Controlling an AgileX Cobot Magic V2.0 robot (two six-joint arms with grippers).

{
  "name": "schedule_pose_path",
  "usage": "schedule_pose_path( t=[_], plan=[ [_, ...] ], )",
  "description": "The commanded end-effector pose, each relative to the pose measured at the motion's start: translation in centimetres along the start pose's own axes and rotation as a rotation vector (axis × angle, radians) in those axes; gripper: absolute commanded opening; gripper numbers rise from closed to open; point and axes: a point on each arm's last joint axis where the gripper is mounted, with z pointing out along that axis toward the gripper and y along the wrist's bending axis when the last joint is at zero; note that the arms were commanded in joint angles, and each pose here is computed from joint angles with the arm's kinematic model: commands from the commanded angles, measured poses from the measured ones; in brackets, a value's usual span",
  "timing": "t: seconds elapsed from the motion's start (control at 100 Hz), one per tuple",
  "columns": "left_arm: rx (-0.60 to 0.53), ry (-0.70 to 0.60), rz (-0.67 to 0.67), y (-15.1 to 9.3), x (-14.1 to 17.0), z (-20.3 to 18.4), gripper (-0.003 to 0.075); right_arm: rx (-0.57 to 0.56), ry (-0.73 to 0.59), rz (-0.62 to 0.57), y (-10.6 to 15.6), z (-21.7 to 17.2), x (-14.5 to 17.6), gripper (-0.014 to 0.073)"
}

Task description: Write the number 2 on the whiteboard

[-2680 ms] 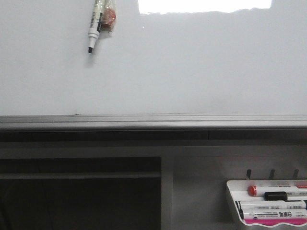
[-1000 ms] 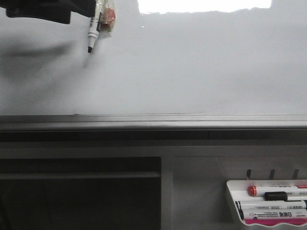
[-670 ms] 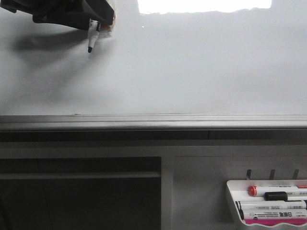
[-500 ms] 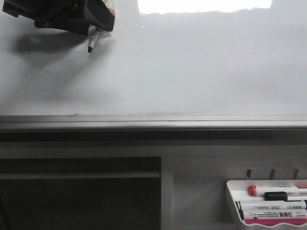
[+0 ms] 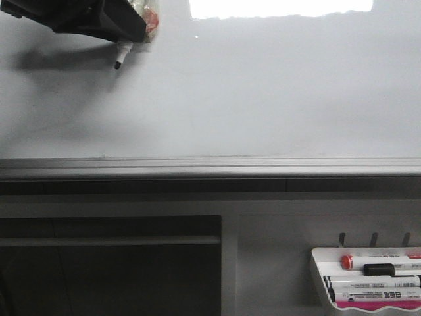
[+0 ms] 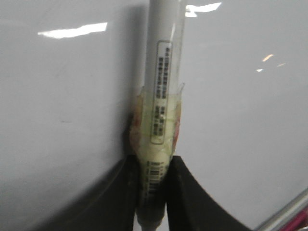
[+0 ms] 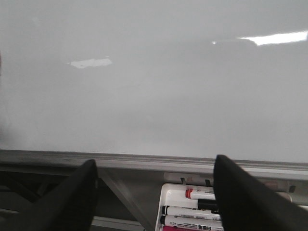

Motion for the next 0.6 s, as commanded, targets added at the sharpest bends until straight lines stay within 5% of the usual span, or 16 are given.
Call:
schedule_pose_path(
  t=[0.0,0.27,0.59],
  plan=[
    [0.073,-0.059,0.087,-1.5,-2.1,-2.3,-0.0020,-0.012,-0.058,-0.006,0.3,-0.2,-1.6,0.0445],
    [0.363,0.133,0.397,-6.3,0.2,-3.9,-0.0020,-0.348,0.074,-0.111,3.7,1.3,-3.7,0.0445],
    [0.458,0.183,0.659,-9.8,1.9,-4.4,-0.0020,-0.539,0.235,-0.176,5.8,4.1,-7.5,0.0445]
  ],
)
